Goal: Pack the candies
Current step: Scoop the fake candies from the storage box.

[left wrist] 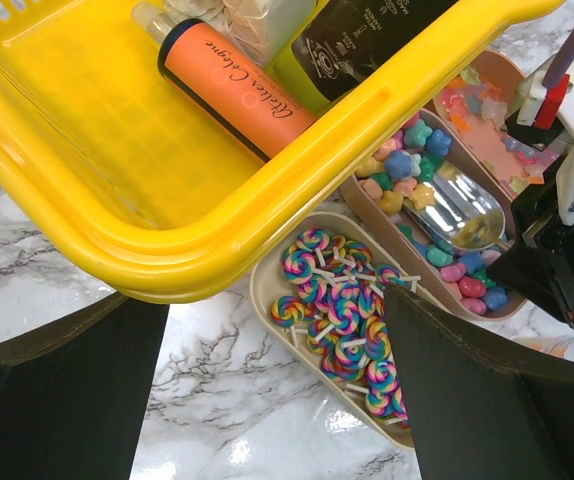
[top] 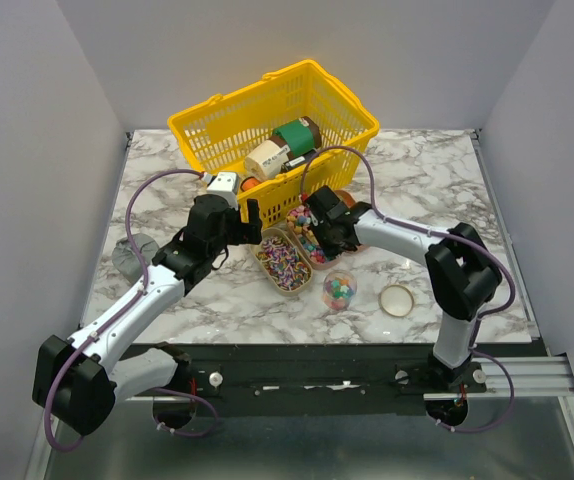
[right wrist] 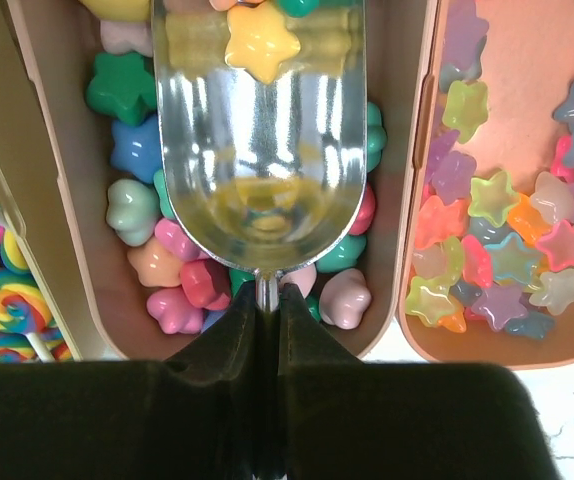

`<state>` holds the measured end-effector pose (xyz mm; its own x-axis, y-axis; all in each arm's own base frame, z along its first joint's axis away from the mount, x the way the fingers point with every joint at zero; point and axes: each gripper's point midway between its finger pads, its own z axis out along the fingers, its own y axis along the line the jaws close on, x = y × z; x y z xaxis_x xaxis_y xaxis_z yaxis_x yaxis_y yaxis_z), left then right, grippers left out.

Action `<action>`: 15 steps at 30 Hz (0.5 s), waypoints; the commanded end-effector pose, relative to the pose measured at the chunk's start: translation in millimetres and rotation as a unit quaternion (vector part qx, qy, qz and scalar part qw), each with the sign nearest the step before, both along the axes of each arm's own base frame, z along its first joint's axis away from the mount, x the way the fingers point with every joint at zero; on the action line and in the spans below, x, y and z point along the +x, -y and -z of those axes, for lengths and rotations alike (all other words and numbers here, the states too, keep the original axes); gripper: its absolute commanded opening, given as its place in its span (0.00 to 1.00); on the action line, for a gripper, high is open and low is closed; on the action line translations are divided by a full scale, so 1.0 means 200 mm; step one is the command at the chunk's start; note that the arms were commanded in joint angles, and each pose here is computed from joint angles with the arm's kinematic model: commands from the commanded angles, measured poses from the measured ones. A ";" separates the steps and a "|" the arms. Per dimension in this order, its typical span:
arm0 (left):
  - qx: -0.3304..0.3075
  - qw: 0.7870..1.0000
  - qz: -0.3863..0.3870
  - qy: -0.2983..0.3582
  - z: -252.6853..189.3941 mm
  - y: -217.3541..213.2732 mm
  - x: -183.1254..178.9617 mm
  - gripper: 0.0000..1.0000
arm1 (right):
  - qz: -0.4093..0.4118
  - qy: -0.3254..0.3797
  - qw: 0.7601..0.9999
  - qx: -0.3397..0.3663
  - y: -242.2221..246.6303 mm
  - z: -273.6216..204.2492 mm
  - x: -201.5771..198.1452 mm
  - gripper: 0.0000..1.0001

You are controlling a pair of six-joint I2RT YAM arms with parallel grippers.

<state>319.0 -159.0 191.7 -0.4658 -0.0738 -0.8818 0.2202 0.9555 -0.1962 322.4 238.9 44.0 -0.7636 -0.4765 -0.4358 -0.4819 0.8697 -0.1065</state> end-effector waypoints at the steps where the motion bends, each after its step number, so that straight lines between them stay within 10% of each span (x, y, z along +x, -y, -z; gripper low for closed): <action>1: 0.008 1.000 -0.007 0.007 0.00 -0.01 0.01 0.99 | 0.001 0.006 0.999 -0.037 0.12 0.03 -0.02 0.01; 15: 0.009 1.000 -0.013 0.012 -0.01 -0.03 0.01 0.99 | -0.014 0.051 0.999 0.013 0.08 0.00 -0.01 0.01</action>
<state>319.2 -158.5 191.6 -0.4649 -0.0716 -0.8825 0.2190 0.9564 -0.1930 320.0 235.8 42.6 -0.7127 -0.4812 -0.5103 -0.5045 0.8572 -0.1037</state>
